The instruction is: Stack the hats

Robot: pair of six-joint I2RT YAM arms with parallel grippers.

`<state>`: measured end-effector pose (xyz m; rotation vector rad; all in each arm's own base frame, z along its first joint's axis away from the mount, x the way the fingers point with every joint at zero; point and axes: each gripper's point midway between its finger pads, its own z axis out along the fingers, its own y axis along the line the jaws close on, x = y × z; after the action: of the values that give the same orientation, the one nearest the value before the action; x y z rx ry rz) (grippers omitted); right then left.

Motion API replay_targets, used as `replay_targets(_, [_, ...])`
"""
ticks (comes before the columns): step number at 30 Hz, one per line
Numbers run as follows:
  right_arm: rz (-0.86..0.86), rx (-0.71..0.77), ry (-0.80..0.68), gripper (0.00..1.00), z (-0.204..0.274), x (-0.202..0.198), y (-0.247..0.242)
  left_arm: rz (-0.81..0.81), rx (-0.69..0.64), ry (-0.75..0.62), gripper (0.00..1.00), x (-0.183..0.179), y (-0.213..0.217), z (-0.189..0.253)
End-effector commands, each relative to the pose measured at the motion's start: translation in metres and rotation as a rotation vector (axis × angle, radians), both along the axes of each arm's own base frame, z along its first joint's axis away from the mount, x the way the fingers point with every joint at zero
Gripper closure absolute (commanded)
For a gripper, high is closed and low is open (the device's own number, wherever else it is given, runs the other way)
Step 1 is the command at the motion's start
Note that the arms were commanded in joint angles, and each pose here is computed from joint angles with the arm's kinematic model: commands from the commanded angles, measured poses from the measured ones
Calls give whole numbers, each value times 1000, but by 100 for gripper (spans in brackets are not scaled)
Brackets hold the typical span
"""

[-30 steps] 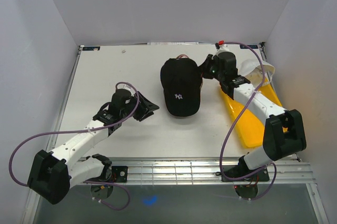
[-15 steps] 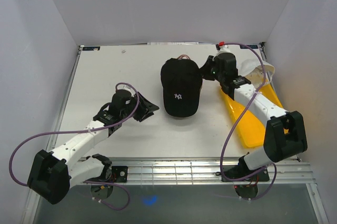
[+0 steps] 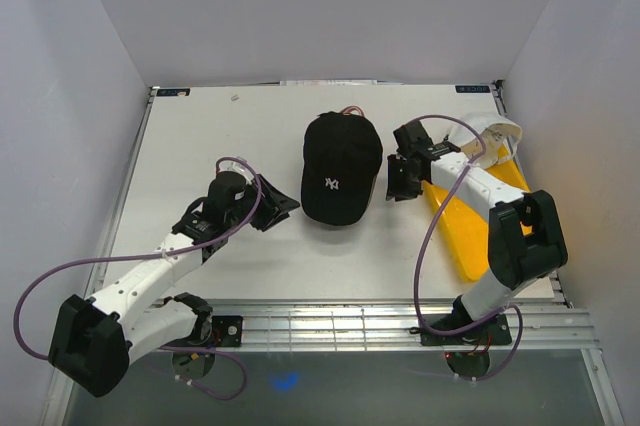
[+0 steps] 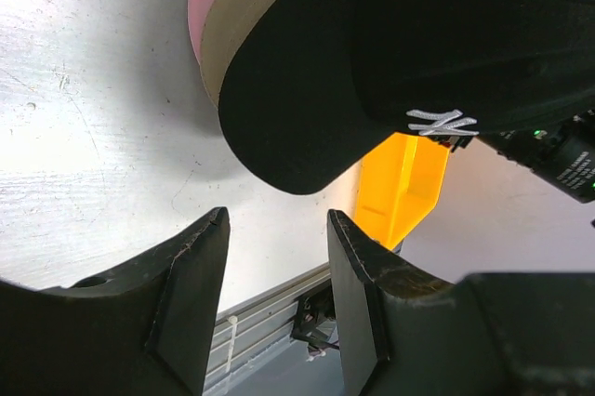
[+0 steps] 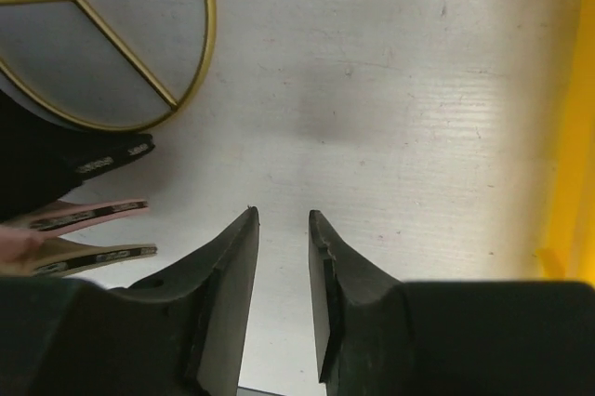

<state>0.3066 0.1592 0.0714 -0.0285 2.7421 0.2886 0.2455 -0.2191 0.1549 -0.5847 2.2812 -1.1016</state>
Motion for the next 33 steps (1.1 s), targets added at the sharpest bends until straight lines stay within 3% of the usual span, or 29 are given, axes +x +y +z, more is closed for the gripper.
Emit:
replay_targets(1, [1, -1, -85, 65, 41, 15, 0, -2, -5, -67, 43, 4, 0, 22])
replay_targets(10, [-76, -54, -184, 51, 101, 18, -28, -16, -13, -100, 43, 6, -2, 36])
replay_targets(17, [-268, -36, -251, 40, 158, 42, -83, -34, -26, -127, 43, 8, -6, 48])
replay_targets(25, [-534, 85, -201, 38, 156, 78, -130, -55, -39, -155, 43, 9, -10, 65])
replay_targets(33, [-651, 203, -163, 34, 144, 92, -145, -56, -30, -179, 42, 6, -6, 75])
